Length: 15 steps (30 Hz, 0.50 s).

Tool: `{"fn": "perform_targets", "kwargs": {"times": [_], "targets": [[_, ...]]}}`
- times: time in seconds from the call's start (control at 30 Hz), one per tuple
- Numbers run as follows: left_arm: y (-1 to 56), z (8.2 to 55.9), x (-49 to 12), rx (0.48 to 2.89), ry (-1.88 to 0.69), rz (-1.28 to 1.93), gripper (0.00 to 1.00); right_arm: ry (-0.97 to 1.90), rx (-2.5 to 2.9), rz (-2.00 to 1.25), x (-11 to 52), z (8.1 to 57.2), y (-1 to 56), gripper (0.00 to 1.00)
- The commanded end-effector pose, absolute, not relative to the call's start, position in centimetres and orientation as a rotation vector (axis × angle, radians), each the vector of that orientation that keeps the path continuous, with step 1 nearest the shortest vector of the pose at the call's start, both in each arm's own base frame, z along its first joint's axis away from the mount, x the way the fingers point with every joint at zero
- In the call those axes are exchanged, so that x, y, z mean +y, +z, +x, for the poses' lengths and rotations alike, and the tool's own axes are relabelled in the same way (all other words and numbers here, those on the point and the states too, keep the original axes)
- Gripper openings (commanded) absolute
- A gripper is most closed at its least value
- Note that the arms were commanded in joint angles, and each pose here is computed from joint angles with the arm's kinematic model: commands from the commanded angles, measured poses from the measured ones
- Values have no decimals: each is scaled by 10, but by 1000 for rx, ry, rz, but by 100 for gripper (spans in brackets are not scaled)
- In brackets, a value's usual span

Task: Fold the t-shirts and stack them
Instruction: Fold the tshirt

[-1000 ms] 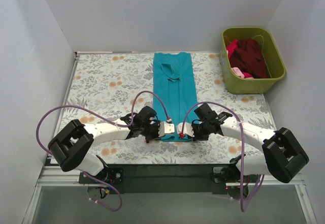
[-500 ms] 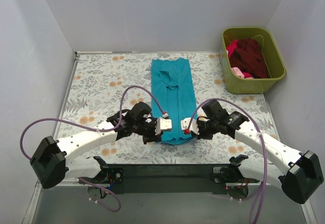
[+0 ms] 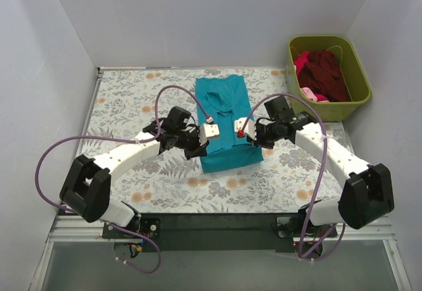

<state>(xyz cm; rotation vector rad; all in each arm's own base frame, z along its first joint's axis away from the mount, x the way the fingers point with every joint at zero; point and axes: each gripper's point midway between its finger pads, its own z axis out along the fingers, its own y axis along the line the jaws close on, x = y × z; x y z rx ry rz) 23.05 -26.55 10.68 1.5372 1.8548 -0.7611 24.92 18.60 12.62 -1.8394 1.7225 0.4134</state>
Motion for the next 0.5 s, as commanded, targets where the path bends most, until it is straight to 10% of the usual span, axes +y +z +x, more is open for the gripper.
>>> {"fn": "perform_targets", "kwargs": {"times": [0.0, 0.47], "targets": [[128, 268, -271, 1723, -715, 1530, 0, 373, 1624, -1886, 189, 279, 138, 1], [104, 383, -271, 1720, -631, 1495, 0, 325, 1607, -1846, 196, 389, 142, 1]]}}
